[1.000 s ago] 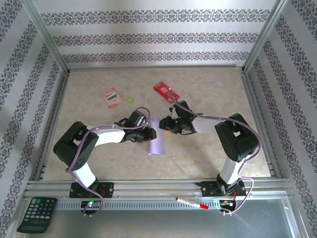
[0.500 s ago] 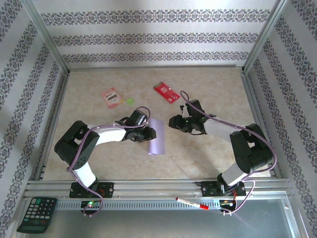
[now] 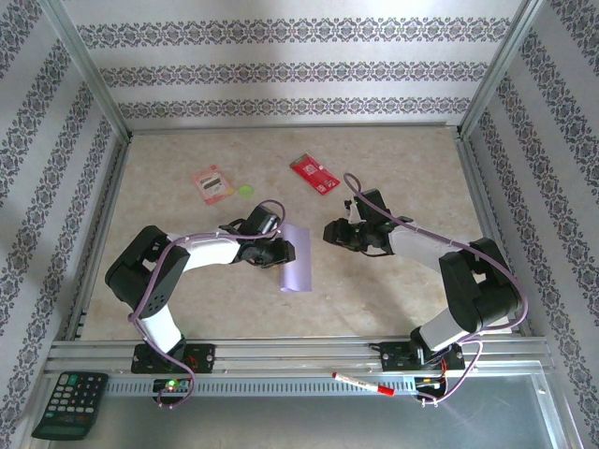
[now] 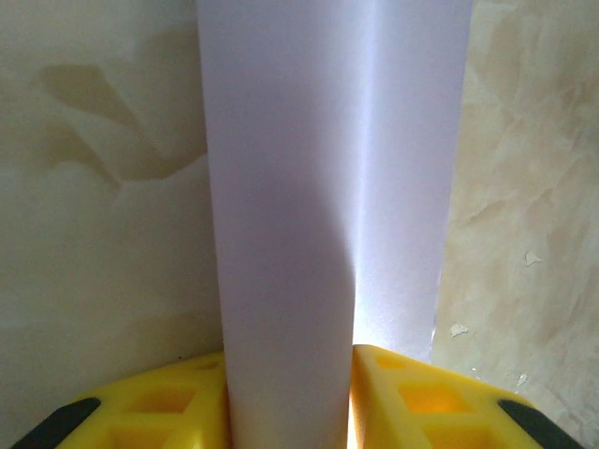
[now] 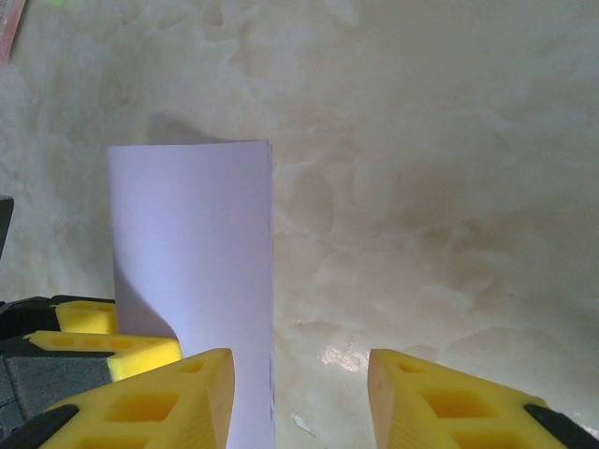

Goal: Fold a paper plane with a square sheet of paper (pick it up from the middle)

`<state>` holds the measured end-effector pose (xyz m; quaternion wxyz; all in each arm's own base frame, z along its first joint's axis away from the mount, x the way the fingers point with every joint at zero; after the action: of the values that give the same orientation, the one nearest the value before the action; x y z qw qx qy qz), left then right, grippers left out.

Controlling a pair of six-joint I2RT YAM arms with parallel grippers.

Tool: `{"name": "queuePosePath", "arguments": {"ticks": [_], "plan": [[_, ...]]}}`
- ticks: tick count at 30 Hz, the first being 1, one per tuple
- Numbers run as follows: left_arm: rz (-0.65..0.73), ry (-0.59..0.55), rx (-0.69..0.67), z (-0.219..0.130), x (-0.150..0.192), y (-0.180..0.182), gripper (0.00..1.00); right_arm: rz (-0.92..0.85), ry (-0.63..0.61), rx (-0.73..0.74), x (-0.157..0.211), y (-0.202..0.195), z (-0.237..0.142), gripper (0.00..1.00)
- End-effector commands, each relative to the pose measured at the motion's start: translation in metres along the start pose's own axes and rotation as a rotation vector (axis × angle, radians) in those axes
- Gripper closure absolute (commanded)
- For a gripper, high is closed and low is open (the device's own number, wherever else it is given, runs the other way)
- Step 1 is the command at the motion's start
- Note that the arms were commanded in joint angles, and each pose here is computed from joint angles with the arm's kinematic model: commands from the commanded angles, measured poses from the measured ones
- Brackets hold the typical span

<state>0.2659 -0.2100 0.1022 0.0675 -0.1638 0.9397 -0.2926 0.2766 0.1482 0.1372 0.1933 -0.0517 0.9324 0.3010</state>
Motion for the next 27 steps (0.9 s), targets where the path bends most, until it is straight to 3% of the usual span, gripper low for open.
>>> {"name": "queuePosePath", "arguments": {"ticks": [1, 15, 27], "plan": [[-0.021, 0.008, -0.211, 0.019, 0.006, 0.036, 0.64, -0.004, 0.000, 0.030, 0.004, -0.006, -0.004, 0.58], [-0.020, 0.026, -0.240, 0.024, 0.007, 0.041, 0.64, 0.007, 0.011, -0.001, 0.003, -0.005, -0.003, 0.60], [-0.023, 0.027, -0.262, 0.026, 0.009, 0.047, 0.65, -0.006, 0.105, -0.124, 0.013, 0.034, 0.032, 0.91]]}}
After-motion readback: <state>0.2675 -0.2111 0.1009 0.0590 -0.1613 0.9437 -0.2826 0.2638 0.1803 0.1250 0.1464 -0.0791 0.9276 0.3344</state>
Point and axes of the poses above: each hand's point on the last joint's axis, 136 mm out from that joint toward the fingers, its own z axis out along the fingers, its own y axis along the line the jaws close on, x = y × z, the point moved 10 cm from there along -z, back along the fingers, and after that the axes turned 13 degrees about -z, right-handed, at the moved point
